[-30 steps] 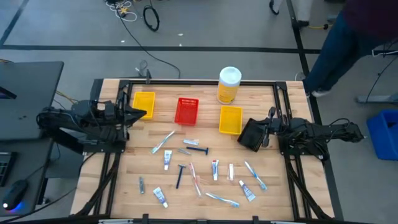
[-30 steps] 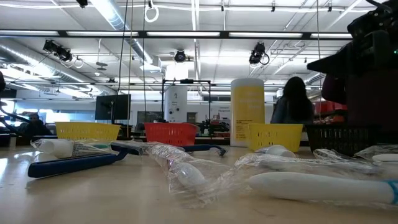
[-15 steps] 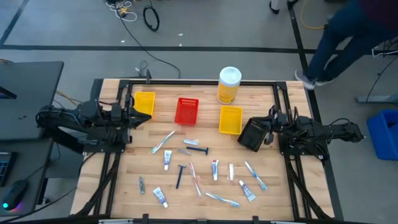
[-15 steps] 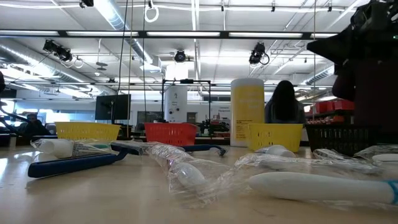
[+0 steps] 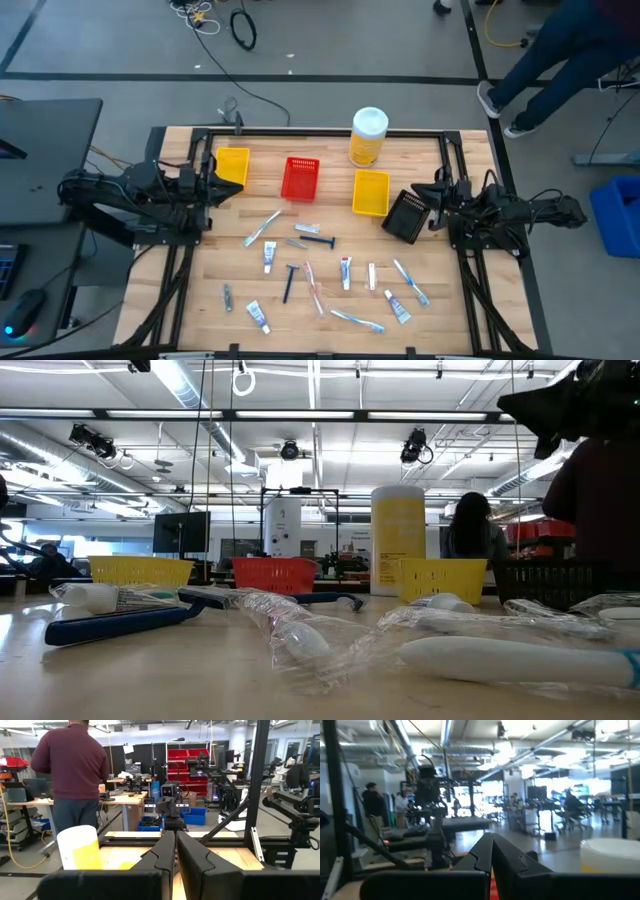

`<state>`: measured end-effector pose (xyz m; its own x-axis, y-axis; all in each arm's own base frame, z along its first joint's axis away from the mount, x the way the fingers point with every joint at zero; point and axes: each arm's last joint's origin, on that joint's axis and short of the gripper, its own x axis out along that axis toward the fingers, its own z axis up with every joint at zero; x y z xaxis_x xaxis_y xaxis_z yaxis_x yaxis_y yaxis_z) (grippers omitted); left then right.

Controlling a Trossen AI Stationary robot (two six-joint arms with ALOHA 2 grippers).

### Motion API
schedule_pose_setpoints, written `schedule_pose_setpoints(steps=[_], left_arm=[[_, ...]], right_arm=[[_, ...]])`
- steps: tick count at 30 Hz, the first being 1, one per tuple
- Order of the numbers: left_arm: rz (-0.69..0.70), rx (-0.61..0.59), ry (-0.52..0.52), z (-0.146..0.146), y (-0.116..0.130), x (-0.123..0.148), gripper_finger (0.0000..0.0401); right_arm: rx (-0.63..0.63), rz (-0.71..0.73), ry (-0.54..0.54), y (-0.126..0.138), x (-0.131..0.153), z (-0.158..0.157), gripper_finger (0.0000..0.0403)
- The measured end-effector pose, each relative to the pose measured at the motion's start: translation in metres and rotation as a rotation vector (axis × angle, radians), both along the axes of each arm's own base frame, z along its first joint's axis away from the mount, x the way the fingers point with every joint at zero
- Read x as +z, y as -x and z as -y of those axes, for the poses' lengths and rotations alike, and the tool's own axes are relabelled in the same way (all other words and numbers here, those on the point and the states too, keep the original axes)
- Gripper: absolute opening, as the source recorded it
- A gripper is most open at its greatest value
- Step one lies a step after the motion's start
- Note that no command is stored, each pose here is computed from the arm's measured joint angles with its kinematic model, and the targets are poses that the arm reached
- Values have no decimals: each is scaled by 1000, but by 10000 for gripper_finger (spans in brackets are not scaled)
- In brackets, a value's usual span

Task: Pick & Place Travel size toiletries
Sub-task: Put the green toothbrush into the left yellow basket

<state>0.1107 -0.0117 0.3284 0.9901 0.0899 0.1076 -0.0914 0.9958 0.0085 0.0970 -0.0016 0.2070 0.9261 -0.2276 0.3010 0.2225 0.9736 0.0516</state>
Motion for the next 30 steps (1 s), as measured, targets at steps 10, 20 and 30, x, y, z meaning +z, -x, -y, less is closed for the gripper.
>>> schedule_pose_setpoints(steps=[10,20,30], left_arm=[[-108,26,-25,3,-23,-11,38],[-204,91,27,5,-46,-25,110],[-439,122,167,10,-73,-59,140]], right_arm=[[3,-36,38,-19,1,-2,90],[55,-140,69,-54,32,-6,155],[67,-398,88,-102,30,-9,186]])
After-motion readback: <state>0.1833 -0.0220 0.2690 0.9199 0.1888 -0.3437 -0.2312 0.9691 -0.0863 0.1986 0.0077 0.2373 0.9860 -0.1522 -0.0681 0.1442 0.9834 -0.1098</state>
